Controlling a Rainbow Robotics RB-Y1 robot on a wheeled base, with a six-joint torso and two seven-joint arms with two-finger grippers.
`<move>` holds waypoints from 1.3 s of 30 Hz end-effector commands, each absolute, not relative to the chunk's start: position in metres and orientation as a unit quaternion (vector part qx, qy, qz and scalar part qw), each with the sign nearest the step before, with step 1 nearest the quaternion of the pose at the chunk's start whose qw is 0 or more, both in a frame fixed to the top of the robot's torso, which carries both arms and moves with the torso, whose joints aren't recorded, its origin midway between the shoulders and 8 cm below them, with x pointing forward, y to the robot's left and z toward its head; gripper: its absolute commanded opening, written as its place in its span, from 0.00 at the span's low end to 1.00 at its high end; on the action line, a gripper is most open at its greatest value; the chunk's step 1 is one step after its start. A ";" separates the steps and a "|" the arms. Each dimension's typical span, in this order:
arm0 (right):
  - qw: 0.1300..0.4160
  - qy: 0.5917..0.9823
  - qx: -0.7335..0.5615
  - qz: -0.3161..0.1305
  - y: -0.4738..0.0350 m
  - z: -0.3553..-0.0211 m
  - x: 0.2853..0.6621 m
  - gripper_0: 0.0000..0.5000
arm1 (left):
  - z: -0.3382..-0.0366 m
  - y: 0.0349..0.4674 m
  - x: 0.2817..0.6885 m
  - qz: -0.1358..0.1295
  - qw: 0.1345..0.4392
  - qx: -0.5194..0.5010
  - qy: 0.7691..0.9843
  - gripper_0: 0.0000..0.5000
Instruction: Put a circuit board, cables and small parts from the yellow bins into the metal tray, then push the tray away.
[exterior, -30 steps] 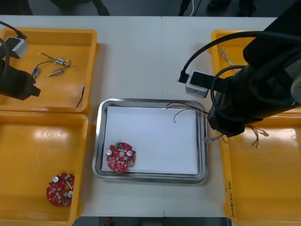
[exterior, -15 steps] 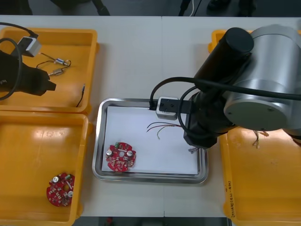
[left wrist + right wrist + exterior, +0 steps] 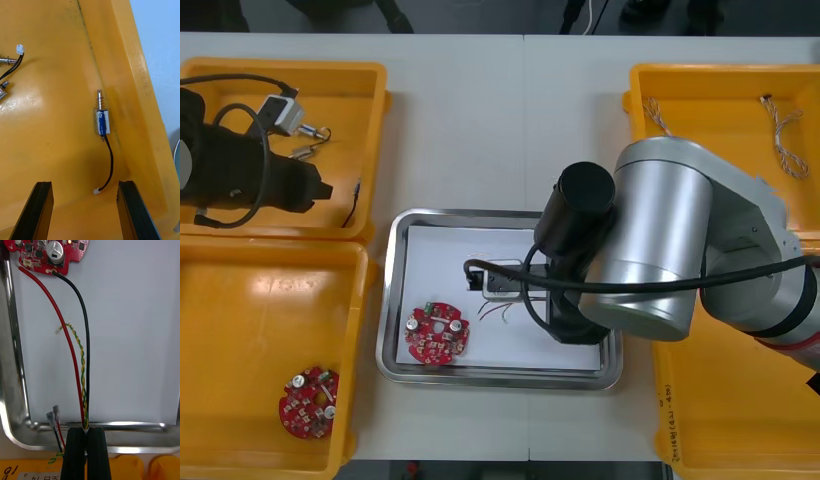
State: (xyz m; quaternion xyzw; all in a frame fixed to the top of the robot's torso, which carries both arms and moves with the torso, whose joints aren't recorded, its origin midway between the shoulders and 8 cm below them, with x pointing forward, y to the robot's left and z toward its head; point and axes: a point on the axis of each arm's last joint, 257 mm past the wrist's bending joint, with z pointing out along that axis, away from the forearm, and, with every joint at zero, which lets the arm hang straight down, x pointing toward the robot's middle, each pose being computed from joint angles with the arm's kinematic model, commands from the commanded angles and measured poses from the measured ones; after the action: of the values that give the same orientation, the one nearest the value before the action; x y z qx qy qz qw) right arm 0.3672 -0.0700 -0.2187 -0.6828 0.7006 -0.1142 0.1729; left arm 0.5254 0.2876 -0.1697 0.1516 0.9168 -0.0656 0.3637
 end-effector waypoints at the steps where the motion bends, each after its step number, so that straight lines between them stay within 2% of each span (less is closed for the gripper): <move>1: 0.185 0.678 -0.703 -0.111 -0.053 -0.232 0.360 0.00 | -0.170 0.302 0.531 -0.033 0.375 0.187 0.907 1.00; 7: 0.173 0.677 -0.708 -0.101 -0.052 -0.254 0.358 0.00 | -0.174 0.298 0.542 -0.037 0.382 0.187 0.904 1.00; 17: 0.180 0.681 -0.701 -0.108 -0.053 -0.283 0.361 0.00 | -0.171 0.306 0.546 -0.030 0.351 0.179 0.919 1.00; 22: 0.172 0.690 -0.695 -0.110 -0.060 -0.299 0.357 0.00 | -0.168 0.303 0.545 -0.034 0.346 0.178 0.921 1.00; 37: 0.188 0.690 -0.688 -0.124 -0.059 -0.305 0.360 0.00 | -0.186 0.291 0.545 -0.030 0.318 0.186 0.929 1.00; 39: 0.190 0.690 -0.686 -0.127 -0.059 -0.304 0.361 0.15 | -0.188 0.289 0.545 -0.029 0.315 0.189 0.930 1.00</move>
State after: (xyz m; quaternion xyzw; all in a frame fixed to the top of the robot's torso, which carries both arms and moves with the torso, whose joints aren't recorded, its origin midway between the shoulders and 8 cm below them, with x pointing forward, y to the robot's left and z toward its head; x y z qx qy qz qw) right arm 0.3688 -0.0757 -0.3032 -0.6673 0.7099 -0.1342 0.1812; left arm 0.5371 0.2774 -0.2097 0.1629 0.9364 -0.0564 0.3056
